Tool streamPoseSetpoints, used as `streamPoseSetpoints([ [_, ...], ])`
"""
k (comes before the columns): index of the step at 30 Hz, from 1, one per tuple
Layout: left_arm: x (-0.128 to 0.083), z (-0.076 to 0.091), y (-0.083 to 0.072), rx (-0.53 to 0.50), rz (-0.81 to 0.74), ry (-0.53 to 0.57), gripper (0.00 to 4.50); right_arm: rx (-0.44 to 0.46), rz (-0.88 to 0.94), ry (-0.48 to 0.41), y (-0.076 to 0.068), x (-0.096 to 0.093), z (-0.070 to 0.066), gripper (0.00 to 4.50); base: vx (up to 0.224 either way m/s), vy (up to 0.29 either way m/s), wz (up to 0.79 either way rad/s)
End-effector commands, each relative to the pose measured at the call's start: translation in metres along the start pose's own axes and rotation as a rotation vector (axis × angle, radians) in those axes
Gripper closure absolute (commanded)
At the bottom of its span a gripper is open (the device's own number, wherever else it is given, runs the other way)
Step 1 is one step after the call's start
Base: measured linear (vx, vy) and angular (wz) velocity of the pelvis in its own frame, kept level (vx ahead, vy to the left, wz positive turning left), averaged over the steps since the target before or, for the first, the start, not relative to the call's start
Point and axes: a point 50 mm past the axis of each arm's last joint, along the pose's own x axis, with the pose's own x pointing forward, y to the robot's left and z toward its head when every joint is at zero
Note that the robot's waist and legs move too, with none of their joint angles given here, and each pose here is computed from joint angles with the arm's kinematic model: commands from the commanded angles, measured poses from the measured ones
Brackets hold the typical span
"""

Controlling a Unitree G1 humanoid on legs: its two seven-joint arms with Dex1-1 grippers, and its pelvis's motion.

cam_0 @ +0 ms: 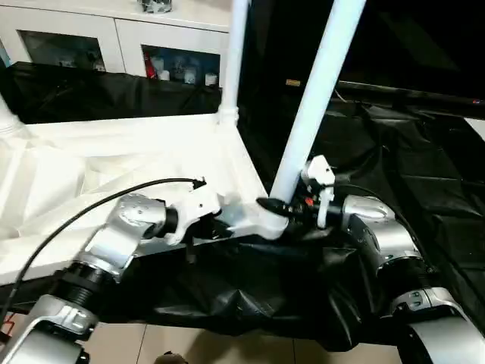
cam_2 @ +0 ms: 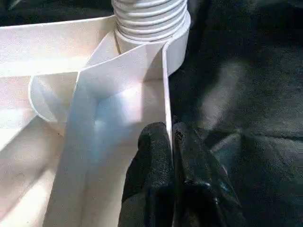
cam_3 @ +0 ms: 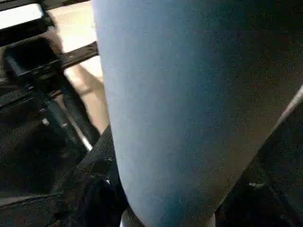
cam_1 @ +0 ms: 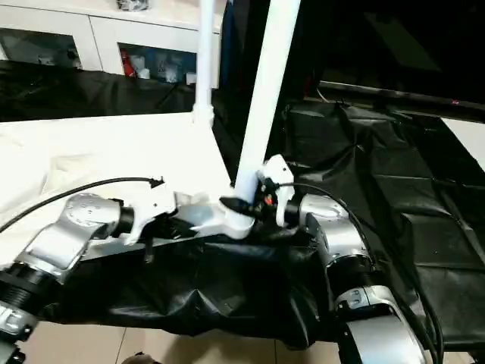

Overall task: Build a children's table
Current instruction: Insert table leg to table base

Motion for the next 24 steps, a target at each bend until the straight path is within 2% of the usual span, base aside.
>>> streamPoseSetpoints([
  [1, 0.001, 0.032, -0.001, 0.132, -0.062, -0.11, 4.5, 0.131, 0.081, 0.147, 0.016, 0.002, -0.041, 2.6, 0.0, 0.0, 0.0],
  [4, -0.002, 0.031, 0.003, 0.137, -0.038, -0.096, 4.5, 0.121, 0.077, 0.147, 0.014, 0.001, -0.041, 2.6, 0.0, 0.0, 0.0],
  [11, -0.001, 0.031, 0.019, 0.065, 0.127, -0.087, 4.5, 0.138, -0.137, 0.133, 0.001, 0.01, -0.042, 2.6, 0.0, 0.0, 0.0],
  [14, 0.003, 0.036, 0.027, 0.011, 0.205, -0.088, 4.5, 0.192, -0.326, 0.134, -0.008, 0.016, -0.044, 2.6, 0.0, 0.0, 0.0],
  [19, 0.028, 0.05, 0.042, -0.142, 0.394, -0.039, 4.5, 0.372, -0.575, 0.119, -0.011, 0.04, -0.044, 2.6, 0.0, 0.0, 0.0],
  [24, 0.055, 0.063, 0.037, -0.137, 0.421, 0.0, 4.5, 0.434, -0.651, 0.141, -0.004, 0.063, -0.039, 2.6, 0.0, 0.0, 0.0],
])
